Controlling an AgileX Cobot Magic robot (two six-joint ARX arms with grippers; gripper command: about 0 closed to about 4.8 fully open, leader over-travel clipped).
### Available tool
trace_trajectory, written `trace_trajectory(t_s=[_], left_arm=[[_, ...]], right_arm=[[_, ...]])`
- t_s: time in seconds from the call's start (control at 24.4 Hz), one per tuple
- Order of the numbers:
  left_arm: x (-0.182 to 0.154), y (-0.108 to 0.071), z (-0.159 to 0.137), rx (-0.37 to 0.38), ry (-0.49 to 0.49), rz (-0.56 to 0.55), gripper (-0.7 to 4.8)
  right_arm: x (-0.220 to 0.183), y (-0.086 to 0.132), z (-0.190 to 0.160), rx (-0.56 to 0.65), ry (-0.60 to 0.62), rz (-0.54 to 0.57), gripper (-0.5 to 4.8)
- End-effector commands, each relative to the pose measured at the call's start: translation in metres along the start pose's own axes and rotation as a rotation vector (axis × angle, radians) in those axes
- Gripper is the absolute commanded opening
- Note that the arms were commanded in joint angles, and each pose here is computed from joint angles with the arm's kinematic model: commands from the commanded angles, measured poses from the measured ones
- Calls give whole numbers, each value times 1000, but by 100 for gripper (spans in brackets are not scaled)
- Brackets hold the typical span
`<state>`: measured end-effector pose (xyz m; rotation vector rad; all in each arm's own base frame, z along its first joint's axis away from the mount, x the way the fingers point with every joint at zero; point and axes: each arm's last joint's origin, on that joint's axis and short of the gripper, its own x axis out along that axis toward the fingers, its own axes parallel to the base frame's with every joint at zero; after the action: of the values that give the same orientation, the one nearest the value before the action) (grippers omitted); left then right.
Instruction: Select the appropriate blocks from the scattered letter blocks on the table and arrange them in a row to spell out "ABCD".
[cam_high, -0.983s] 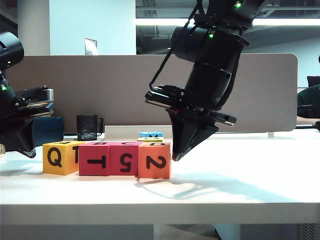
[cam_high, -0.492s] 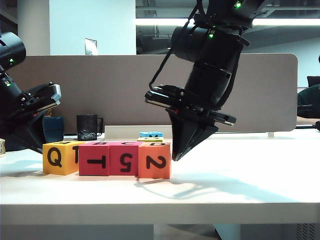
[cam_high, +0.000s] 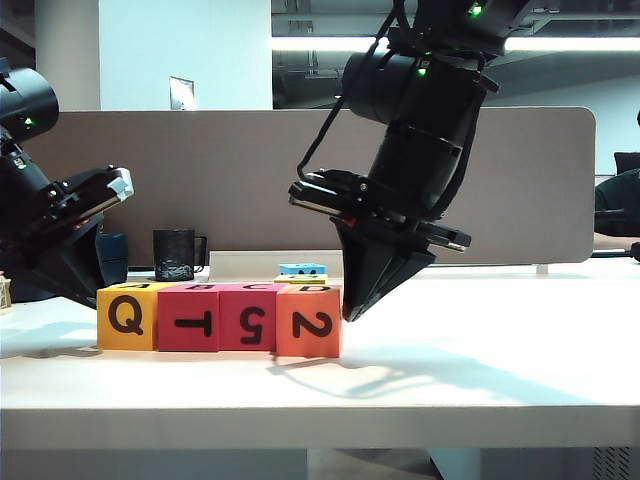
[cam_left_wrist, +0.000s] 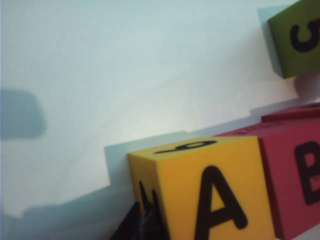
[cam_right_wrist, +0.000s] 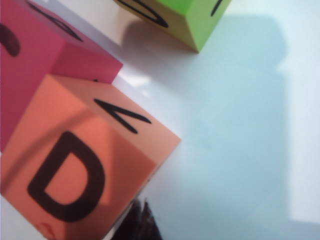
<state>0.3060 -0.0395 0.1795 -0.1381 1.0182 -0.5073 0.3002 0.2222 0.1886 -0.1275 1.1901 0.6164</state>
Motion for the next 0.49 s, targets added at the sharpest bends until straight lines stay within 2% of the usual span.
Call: trace_trajectory(t_s=[0.04, 0.49], left_arm=[[-1, -1, 0, -1, 3, -21, -6], [-1, -3, 0, -3, 2, -76, -6]], right_arm=[[-2, 2, 3, -6, -31, 9, -4], [-2, 2, 4, -8, -41, 13, -4]])
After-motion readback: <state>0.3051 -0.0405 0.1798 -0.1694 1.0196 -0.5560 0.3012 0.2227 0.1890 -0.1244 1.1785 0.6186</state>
